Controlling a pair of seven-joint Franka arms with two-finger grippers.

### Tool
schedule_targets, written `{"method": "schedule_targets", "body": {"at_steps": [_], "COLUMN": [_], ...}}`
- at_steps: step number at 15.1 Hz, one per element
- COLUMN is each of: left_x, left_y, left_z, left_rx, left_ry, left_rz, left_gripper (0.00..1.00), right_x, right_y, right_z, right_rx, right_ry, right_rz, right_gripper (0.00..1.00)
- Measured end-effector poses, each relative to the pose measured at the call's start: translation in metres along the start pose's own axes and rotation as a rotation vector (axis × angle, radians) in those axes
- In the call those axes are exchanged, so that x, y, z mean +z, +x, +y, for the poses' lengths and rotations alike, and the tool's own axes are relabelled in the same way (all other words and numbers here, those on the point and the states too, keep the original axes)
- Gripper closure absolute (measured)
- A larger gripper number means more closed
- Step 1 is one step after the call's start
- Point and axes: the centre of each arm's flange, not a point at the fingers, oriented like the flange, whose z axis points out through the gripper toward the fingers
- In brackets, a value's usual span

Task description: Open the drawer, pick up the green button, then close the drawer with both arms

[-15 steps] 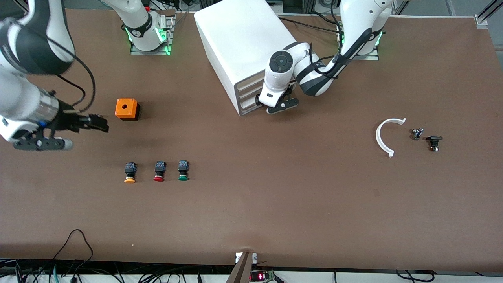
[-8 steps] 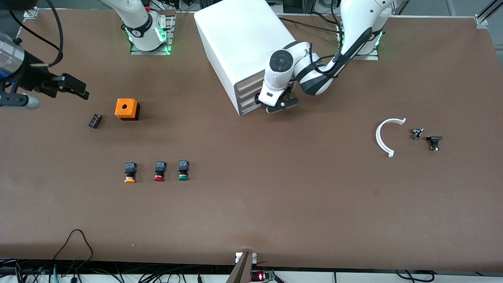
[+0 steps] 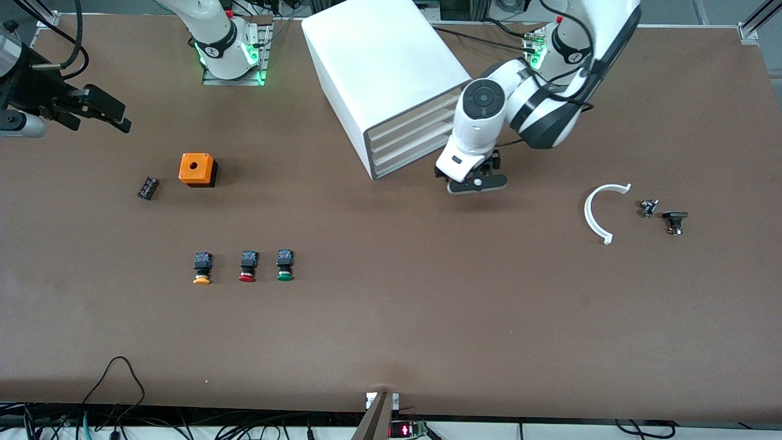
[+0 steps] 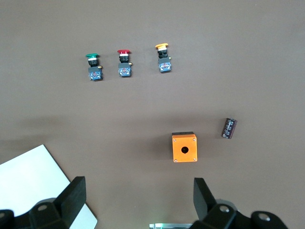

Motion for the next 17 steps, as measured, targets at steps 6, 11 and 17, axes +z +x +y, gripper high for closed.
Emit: {"method": "schedule_targets", "body": {"at_steps": [6,11,17], "left_x": [-0.104,-0.166,-0.212], "left_y": [0.061,0.093,0.086], "left_z": [-0.098,-0.199,-0.294], "left_rx": [0.154,0.267,0.236], "left_ry": [0.036,-0.022,-0.069], "left_rz": [-0.112,-0.118,-0.024], "left_gripper": [0.0,0.0,0.0], "right_x": [-0.002,-0.003,-0.009], "right_y": [-0.005,-0.006,-0.002], "right_z": [-0.019,-0.02,-0.018], "right_rx": [-0.014,-0.006,-0.005], "right_ry": [-0.017,-0.028,-0.044], "right_rz": [0.007,0.01,0.029], "right_gripper": [0.0,0.0,0.0]}}
